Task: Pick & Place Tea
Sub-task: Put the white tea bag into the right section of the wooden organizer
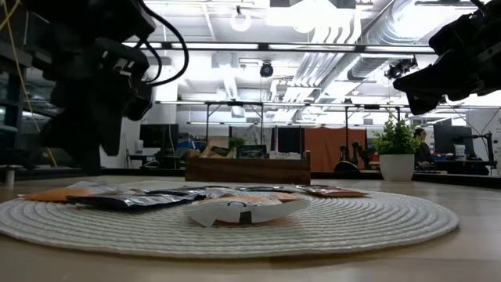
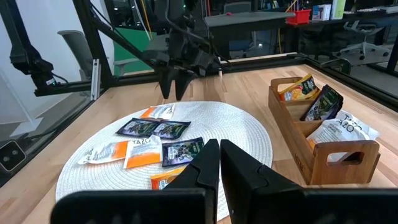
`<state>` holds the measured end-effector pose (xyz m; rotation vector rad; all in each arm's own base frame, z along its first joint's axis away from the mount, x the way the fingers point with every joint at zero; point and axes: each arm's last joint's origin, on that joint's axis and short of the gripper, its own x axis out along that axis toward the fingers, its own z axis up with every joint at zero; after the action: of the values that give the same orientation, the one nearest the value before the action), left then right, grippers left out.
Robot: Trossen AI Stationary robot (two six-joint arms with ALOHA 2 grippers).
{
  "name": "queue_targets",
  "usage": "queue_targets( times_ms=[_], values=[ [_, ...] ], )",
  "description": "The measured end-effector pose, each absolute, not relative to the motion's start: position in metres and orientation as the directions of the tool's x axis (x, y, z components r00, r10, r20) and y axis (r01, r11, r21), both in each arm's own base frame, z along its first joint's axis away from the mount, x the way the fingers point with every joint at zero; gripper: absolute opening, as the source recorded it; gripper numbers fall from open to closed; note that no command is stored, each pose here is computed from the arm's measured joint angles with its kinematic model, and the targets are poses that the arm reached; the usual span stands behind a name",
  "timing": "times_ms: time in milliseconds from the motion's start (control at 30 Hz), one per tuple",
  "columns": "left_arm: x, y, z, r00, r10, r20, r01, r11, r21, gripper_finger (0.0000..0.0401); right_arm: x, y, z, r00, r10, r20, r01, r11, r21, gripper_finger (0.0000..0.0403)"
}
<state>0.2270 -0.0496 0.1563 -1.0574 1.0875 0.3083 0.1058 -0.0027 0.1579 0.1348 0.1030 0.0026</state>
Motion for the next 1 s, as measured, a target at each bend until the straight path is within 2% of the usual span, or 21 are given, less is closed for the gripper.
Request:
queue_targets(
  times_ms=[233, 1000],
  values=[
    [0.227, -0.053, 0.15, 0.445, -0.265, -0.856, -0.684, 0.516, -0.515, 0.0213, 0.106, -0.003, 0.158, 0.995, 0.01, -0.102, 0.004, 0.991, 0.134, 0.0012],
    [0.239, -0.059, 0.148, 0.437, -0.255, -0.863, -0.676, 0.54, -0.502, 0.0214, 0.106, -0.003, 0.158, 0.995, 0.01, -0.102, 0.004, 0.991, 0.134, 0.0012]
  ],
)
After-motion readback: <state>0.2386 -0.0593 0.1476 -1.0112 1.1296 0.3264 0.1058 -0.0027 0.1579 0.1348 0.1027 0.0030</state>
